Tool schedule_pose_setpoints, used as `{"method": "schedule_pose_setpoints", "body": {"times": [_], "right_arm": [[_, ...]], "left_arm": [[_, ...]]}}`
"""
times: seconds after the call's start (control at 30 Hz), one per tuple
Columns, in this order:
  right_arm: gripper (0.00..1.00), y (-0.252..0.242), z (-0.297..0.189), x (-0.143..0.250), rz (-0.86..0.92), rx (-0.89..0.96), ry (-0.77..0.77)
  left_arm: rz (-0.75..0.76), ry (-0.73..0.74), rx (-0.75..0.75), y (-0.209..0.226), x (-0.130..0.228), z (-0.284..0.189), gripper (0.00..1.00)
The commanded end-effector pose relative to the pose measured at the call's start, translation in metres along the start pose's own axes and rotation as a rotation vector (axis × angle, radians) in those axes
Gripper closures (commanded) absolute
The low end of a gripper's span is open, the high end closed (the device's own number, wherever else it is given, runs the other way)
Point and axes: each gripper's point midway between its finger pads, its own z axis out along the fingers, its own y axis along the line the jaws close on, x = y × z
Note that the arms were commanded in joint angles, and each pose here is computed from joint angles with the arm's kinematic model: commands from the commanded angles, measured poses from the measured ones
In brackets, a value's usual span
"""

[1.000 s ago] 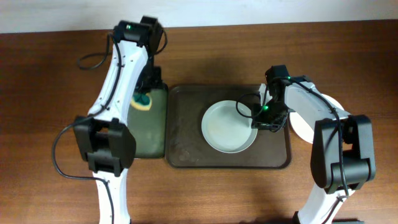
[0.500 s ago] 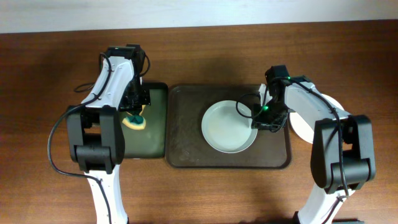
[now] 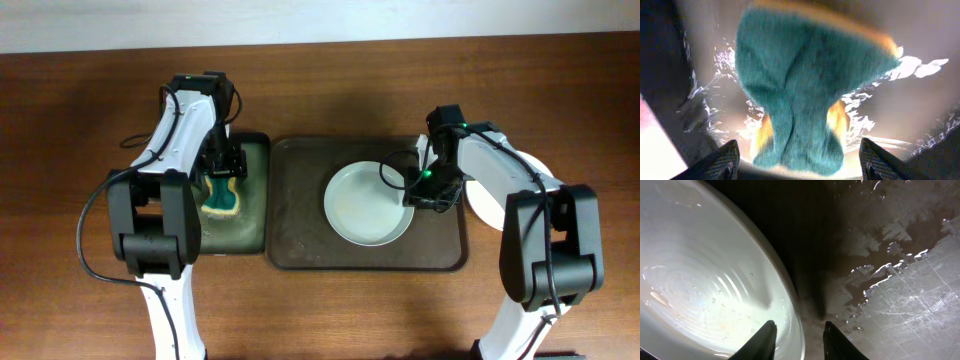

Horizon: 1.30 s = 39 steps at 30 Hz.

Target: Clean dirty plates on tray and stack at the side

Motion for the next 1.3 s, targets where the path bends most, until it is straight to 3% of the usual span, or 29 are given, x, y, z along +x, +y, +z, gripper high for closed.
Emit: {"method": "schedule_pose_setpoints", "body": {"times": [0.0, 0.13, 0.2, 0.23, 0.3, 0.4, 0.6, 0.7, 1.1, 1.27], "right_arm": [[0.67, 0.003, -0.005, 0.001, -0.007, 0.003, -0.014], [0.68, 0.001, 0.001, 0.003, -0.008, 0.002, -0.017], [0.69, -0.002, 0.009, 0.005, -0.008, 0.001, -0.019], [0.73, -0.003, 0.011, 0.007, -0.008, 0.001, -0.017], [0.96, -0.003, 0.013, 0.008, -0.008, 0.001, -0.017], [0.96, 0.002, 0.002, -0.002, -0.015, -0.009, -0.043], [0.96, 0.038, -0.062, -0.035, -0.062, -0.035, -0.115], [0.96, 0.080, -0.089, -0.050, -0.160, -0.056, -0.195], [0.96, 0.236, -0.069, -0.050, -0.459, -0.023, -0.480], [0.96, 0.265, -0.073, -0.047, -0.526, 0.193, -0.684]], "left_arm": [[-0.004, -0.154, 0.043, 0.000, -0.015, -0.054, 0.25], [-0.059, -0.477, 0.126, 0.006, -0.021, -0.156, 0.25], [-0.073, -0.622, 0.158, 0.011, -0.016, -0.199, 0.20], [-0.078, -0.674, 0.165, 0.014, -0.012, -0.215, 0.00], [-0.084, -0.744, 0.179, 0.019, 0.000, -0.239, 0.01], [-0.089, -0.804, 0.193, 0.025, 0.016, -0.262, 0.01], [-0.091, -0.832, 0.200, 0.027, 0.024, -0.272, 0.01], [-0.091, -0.832, 0.200, 0.027, 0.024, -0.271, 0.01], [-0.091, -0.832, 0.200, 0.027, 0.024, -0.271, 0.01], [-0.091, -0.832, 0.200, 0.027, 0.024, -0.271, 0.01]]}}
